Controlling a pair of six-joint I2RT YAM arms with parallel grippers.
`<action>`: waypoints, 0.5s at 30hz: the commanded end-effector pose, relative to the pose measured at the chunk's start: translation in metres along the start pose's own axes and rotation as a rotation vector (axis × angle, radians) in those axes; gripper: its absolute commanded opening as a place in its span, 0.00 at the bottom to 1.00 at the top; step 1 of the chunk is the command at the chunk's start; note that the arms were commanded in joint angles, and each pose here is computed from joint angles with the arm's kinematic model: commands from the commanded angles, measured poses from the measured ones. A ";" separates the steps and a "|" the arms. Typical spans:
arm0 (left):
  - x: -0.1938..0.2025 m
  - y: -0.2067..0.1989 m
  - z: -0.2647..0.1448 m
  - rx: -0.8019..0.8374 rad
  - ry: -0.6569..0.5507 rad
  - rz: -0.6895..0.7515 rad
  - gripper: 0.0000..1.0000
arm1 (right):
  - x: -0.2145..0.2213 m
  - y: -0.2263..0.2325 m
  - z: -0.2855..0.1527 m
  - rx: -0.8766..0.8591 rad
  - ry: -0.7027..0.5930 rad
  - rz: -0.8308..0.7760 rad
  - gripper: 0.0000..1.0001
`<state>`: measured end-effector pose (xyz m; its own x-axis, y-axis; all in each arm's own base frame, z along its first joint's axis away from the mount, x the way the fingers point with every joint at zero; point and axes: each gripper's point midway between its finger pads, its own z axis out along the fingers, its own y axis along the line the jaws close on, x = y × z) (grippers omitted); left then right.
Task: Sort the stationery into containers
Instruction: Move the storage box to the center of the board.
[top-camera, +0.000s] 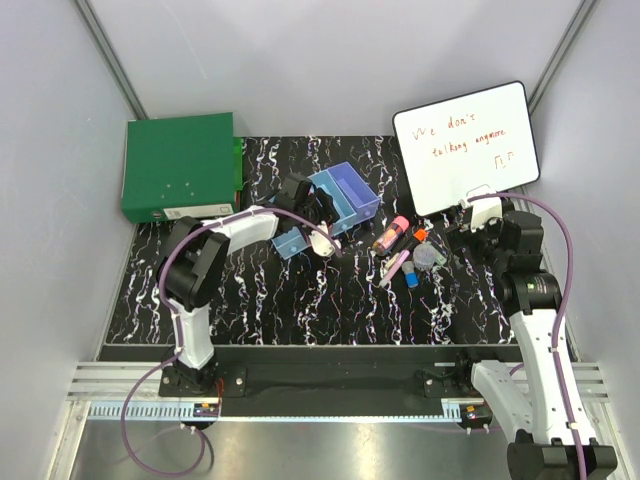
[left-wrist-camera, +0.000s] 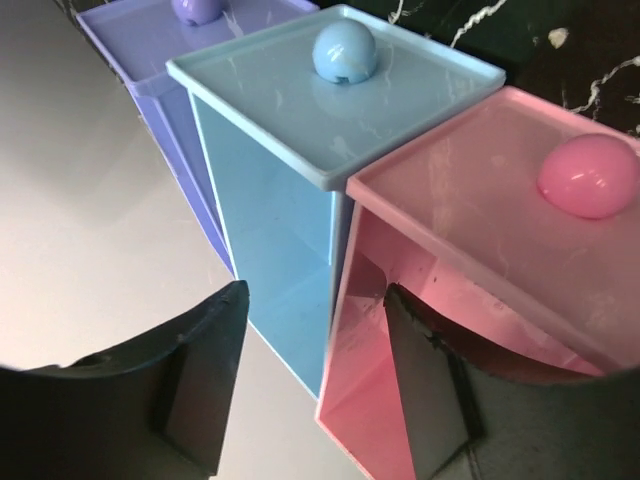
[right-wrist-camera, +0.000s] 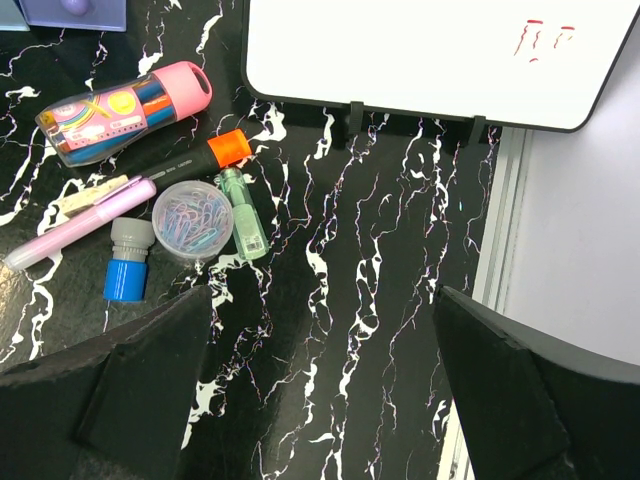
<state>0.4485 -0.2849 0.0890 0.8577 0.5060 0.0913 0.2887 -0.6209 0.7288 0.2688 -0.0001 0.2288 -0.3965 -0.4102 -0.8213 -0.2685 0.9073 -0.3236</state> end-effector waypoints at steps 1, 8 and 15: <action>-0.028 -0.021 0.009 0.042 -0.111 0.192 0.63 | -0.011 -0.009 -0.004 0.045 -0.042 0.008 1.00; -0.015 0.016 0.004 -0.088 -0.050 0.168 0.63 | -0.013 -0.011 -0.005 0.054 -0.048 -0.002 1.00; -0.001 0.051 -0.005 -0.183 -0.011 0.135 0.39 | -0.012 -0.010 -0.005 0.052 -0.047 0.000 1.00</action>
<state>0.4511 -0.2918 0.0964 0.8642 0.4916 0.1067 0.2422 -0.5925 0.7683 0.2679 -0.0002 0.2307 -0.3902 -0.4105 -0.8241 -0.2658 0.9072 -0.3260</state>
